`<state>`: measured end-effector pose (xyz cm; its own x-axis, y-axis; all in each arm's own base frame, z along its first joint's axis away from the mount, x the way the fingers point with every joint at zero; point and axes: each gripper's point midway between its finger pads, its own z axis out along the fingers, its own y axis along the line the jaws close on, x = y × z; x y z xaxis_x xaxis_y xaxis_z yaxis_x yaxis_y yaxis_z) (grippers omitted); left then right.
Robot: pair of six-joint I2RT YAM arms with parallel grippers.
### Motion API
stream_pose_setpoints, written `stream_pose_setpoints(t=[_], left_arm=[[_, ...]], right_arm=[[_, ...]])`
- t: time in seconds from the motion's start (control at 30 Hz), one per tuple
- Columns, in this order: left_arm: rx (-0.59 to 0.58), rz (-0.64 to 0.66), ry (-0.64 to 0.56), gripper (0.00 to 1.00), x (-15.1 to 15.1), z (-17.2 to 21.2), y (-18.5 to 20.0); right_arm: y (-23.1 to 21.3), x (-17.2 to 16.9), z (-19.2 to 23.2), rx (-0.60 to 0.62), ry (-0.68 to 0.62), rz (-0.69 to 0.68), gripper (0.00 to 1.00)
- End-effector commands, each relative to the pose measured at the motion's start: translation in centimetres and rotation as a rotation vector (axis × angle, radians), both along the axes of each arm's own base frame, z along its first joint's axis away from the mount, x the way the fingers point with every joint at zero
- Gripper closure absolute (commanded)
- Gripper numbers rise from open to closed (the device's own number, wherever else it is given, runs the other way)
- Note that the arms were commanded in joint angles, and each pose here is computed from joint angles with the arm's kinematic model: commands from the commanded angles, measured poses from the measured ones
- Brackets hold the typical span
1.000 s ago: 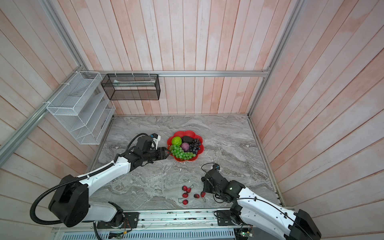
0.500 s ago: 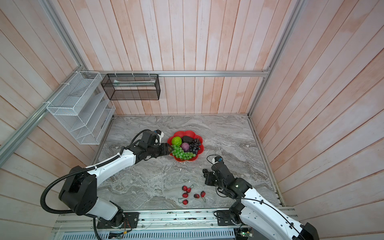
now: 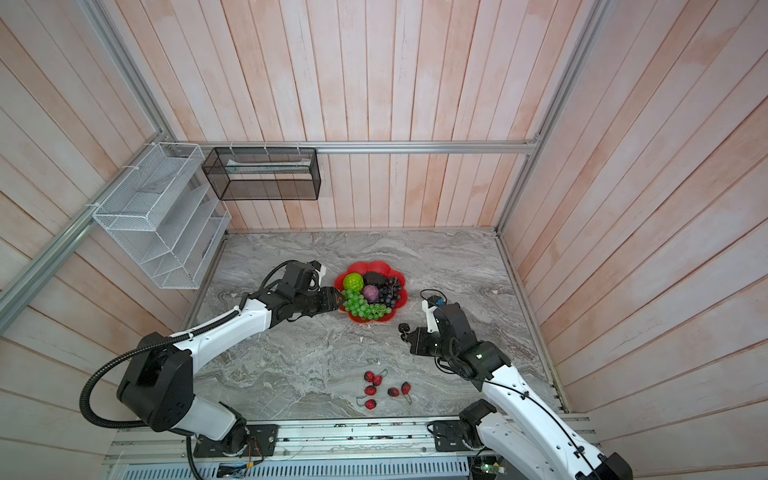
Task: Place and organize the fake fruits in the fruit bowl
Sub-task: 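Close the right gripper on the stem and carry the dark cherries over the bowl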
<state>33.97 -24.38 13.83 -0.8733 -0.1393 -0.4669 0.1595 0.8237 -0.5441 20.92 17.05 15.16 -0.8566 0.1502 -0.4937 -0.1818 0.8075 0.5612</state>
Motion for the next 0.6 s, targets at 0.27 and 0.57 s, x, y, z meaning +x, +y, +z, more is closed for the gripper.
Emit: stream_pose_setpoints(t=[0.27,0.57], left_arm=[[0.02,0.032,-0.037,0.39,-1.5,0.1,1.6],[0.049,0.044,-0.055,0.39,-2.1,-0.5,2.6]], right_arm=[[2.2,7.1,5.6,0.044,-0.158,0.098,1.0],[4.2,13.0,4.5,0.035,-0.175,0.159,1.0]])
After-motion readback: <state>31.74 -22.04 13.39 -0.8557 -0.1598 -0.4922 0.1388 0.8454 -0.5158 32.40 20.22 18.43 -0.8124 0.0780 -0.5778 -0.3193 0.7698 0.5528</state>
